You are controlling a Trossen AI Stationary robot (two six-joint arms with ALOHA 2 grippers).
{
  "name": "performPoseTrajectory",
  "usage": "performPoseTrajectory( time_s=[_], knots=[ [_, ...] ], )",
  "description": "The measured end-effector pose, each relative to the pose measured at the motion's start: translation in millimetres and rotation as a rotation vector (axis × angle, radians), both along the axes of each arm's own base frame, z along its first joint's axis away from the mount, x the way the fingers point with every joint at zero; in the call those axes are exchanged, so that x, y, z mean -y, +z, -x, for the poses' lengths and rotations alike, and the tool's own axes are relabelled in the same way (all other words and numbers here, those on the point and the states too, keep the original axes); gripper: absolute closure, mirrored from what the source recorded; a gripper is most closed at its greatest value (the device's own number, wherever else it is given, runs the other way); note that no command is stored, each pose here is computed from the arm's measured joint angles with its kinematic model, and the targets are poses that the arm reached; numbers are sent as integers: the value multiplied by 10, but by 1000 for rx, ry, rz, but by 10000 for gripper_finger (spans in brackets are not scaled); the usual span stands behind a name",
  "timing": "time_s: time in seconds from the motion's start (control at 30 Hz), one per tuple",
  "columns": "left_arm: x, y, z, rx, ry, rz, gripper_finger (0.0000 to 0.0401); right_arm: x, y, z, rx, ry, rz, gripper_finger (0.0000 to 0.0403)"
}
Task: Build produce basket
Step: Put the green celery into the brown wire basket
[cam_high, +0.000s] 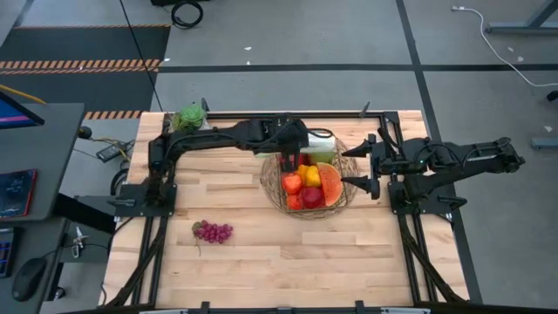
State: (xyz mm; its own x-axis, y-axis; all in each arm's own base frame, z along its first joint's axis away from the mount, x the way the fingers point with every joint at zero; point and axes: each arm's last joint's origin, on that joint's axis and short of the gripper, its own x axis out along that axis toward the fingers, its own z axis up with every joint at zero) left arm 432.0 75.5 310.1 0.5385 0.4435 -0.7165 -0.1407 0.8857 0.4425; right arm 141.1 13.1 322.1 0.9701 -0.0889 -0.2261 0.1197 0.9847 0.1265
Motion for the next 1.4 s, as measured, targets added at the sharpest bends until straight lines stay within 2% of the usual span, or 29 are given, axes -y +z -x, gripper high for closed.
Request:
performPoseTrajectory(
  time_s=[0.1,0.23,0.37,0.43,0.67,0.77,1.13,1.27,1.4],
  knots=[
    [-19,-69,-10,-28,-12,26,360,-3,2,-3,2,9,-1,10],
    [10,-127,-50,-57,-59,3,355,-4,6,-5,6,12,4,10],
    [-10,-195,-153,-12,-60,-8,346,-4,13,-8,13,12,5,10],
    [-5,-227,-228,19,-83,-32,340,-5,17,-11,17,12,3,10],
    [66,-359,-336,-67,-261,-160,323,-36,17,-26,19,41,1,10],
    [86,-400,-360,-94,-302,-192,315,-53,17,-27,20,57,8,10],
    [254,-401,-397,-135,-436,-278,241,-77,27,-25,29,77,13,10],
    [306,-364,-385,-152,-392,-332,221,-78,26,-25,28,78,13,10],
    [341,-241,-393,-96,-329,-305,204,-78,26,-25,28,78,13,10]
  ],
)
